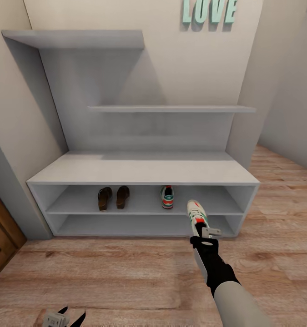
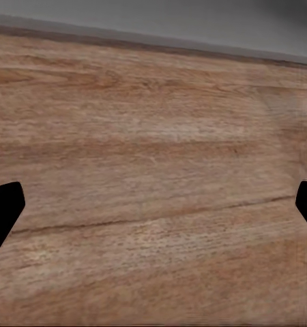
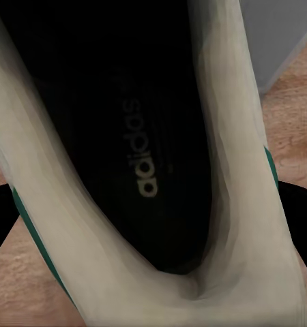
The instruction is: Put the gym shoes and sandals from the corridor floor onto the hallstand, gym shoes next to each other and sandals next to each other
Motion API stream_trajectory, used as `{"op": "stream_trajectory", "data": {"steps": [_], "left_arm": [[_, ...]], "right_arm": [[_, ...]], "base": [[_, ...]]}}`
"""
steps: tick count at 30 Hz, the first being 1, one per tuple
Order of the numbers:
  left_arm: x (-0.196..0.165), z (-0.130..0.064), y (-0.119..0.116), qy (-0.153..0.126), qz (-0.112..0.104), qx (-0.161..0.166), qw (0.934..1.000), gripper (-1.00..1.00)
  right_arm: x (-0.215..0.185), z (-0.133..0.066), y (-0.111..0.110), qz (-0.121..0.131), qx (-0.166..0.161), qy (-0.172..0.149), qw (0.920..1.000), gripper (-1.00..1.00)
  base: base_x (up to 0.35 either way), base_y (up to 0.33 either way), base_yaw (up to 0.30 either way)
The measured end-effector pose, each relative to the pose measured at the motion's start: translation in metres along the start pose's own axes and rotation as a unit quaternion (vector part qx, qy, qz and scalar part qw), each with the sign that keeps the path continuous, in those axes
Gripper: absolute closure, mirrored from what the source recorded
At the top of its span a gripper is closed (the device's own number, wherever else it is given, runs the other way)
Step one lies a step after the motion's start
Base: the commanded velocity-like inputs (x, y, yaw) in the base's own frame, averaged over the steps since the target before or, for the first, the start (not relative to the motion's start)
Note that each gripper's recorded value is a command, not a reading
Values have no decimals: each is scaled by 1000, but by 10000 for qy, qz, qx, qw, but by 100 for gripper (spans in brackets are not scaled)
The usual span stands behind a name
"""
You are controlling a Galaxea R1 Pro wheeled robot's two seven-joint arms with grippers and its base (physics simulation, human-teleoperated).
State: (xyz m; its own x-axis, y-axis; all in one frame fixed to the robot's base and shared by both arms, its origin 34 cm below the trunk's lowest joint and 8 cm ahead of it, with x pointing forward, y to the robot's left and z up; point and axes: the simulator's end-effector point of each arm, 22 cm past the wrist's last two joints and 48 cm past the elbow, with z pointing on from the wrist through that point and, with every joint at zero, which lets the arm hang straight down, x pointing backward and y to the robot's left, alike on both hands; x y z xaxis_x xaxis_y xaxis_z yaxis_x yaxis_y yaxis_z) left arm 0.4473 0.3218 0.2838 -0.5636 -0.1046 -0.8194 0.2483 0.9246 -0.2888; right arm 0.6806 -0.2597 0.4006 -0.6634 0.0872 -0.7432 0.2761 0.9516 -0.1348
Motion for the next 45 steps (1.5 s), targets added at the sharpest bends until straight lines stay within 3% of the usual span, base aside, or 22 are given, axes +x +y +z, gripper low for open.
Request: {"op": "stream_trajectory", "data": {"steps": [12, 45], "left_arm": [[20, 0, 2, 207, -80, -25, 9997, -100], [20, -1, 4, 206, -94, -48, 9997, -100]], "right_arm": [[24, 14, 2, -70, 22, 213, 9997, 100], [26, 15, 2, -76, 22, 233, 9997, 100]], "base": [[0, 0, 0], [55, 19, 0]]}}
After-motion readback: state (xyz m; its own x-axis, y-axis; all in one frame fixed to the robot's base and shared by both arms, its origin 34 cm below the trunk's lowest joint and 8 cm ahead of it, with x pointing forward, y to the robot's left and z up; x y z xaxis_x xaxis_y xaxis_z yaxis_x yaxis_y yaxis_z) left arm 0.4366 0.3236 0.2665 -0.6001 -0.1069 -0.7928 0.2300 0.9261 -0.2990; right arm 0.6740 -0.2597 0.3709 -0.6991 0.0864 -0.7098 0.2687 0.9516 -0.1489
